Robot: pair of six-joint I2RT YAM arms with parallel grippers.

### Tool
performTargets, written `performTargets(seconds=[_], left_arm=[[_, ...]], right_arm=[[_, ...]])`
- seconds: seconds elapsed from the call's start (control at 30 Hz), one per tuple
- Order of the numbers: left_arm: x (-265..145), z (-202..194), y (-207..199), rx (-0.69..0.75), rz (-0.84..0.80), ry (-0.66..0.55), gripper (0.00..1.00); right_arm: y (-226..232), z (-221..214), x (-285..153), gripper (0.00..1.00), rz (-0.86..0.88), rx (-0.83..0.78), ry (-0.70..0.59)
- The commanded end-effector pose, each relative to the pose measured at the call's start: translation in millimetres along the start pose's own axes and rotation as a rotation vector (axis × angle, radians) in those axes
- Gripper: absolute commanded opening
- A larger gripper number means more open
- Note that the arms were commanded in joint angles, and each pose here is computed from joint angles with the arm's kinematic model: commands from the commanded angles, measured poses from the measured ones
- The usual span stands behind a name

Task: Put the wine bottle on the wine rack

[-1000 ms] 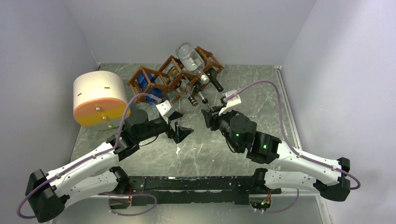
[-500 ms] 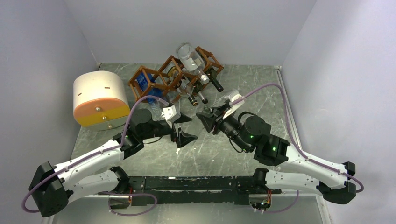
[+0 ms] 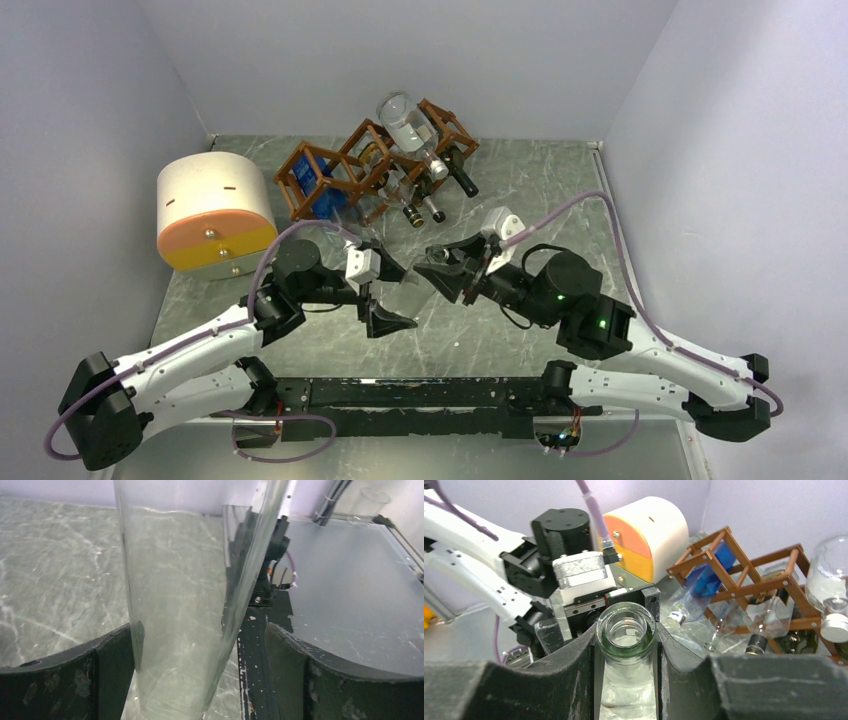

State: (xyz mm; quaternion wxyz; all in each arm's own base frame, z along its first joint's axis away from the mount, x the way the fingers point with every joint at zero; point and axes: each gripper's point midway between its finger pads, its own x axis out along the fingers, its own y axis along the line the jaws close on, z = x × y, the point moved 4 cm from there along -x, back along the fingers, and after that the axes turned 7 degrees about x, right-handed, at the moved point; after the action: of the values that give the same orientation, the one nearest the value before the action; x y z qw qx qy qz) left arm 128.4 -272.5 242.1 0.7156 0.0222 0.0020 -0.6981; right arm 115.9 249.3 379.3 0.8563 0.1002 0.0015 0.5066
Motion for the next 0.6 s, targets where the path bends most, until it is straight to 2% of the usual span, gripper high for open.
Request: performTargets(seconds=[0.0,0.03,0.27,0.43,0.5,0.53,0.57], left_arm=[[-1,25,-23,0.041,-0.193,-0.062,0.95],[0,26,-25,0.036,-0.210,-0.061,0.99],[5,31,-22,0.018,-0.226,-0.045,0.58],[7,36,-18,0.046,-0.207,-0.067,0.42],[7,37,-17,0.067,-0.201,-0.079,0.18],[7,38,-16,0.073,-0.196,-0.081,0.10],[7,39,-16,0.074,-0.194,-0.081,0.12]], right_arm=[[17,47,-17,0.00,0.122,-0.030,-0.147],[19,47,-19,0.00,0.133,-0.034,-0.148],[27,62,-27,0.00,0.185,-0.028,-0.177],[27,58,-26,0.00,0.188,-0.015,-0.164],[27,56,-25,0.00,0.187,-0.012,-0.155],[27,56,-26,0.00,0.187,-0.010,-0.155],[28,55,-25,0.00,0.191,-0.009,-0.153]])
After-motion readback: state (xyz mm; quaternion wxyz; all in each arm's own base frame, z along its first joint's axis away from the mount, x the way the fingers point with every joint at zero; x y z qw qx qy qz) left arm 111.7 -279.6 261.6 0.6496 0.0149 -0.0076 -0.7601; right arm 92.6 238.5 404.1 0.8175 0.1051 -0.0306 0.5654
